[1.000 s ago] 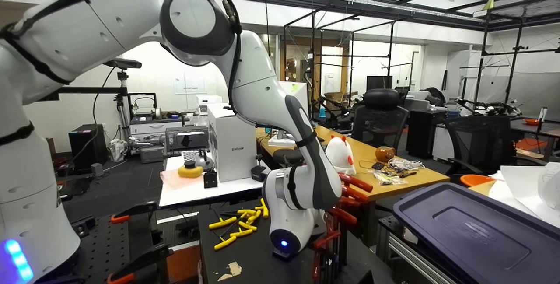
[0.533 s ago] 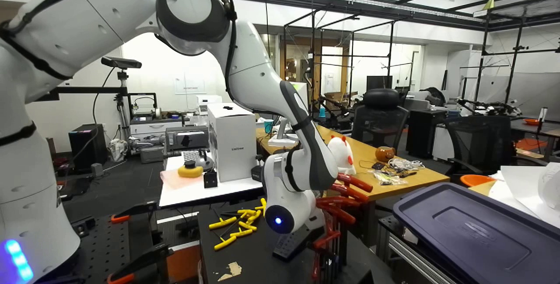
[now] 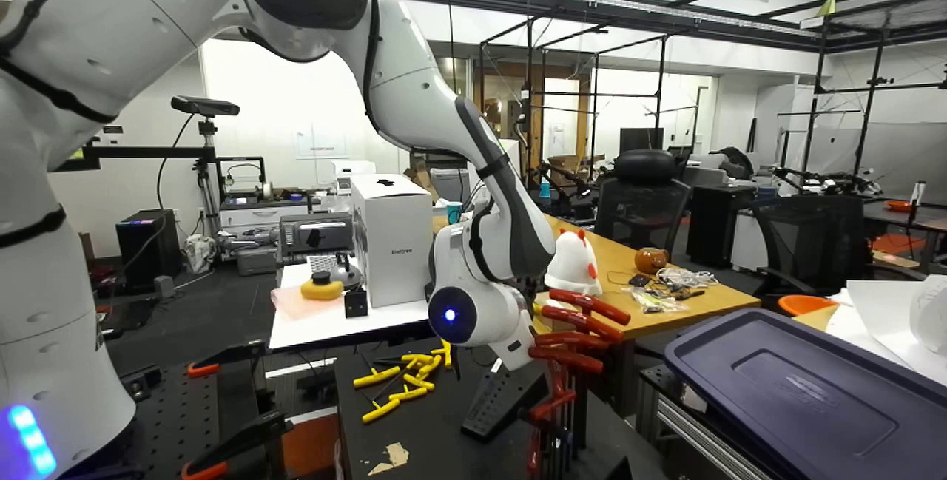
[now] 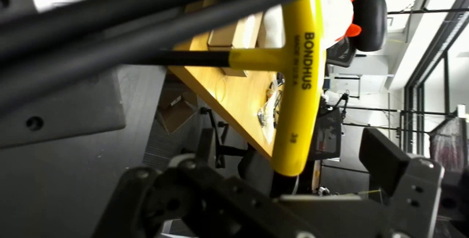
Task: Put one of the yellow screwdrivers in the black panel
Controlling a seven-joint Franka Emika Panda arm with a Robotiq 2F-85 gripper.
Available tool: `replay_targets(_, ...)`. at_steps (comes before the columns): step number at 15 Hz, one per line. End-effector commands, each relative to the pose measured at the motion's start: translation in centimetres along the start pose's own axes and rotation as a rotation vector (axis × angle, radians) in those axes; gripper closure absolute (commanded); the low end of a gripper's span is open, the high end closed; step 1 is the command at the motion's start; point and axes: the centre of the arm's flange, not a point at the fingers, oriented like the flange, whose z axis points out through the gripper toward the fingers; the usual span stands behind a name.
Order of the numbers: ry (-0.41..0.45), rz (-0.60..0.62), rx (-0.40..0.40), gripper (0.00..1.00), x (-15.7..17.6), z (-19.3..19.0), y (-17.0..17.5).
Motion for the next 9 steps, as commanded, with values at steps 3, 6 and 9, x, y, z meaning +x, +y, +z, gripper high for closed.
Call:
replay_targets(3,-0.066,-0.016,-0.222,0.00,-2.1,-3.5,-2.5)
replay_targets(6,-0.104,-0.018,-0.332,0.00,-3.3,-5.0,-2.9)
replay_targets(9,-0.121,-0.027,-0.425,0.00,-4.9,-6.6,-3.1)
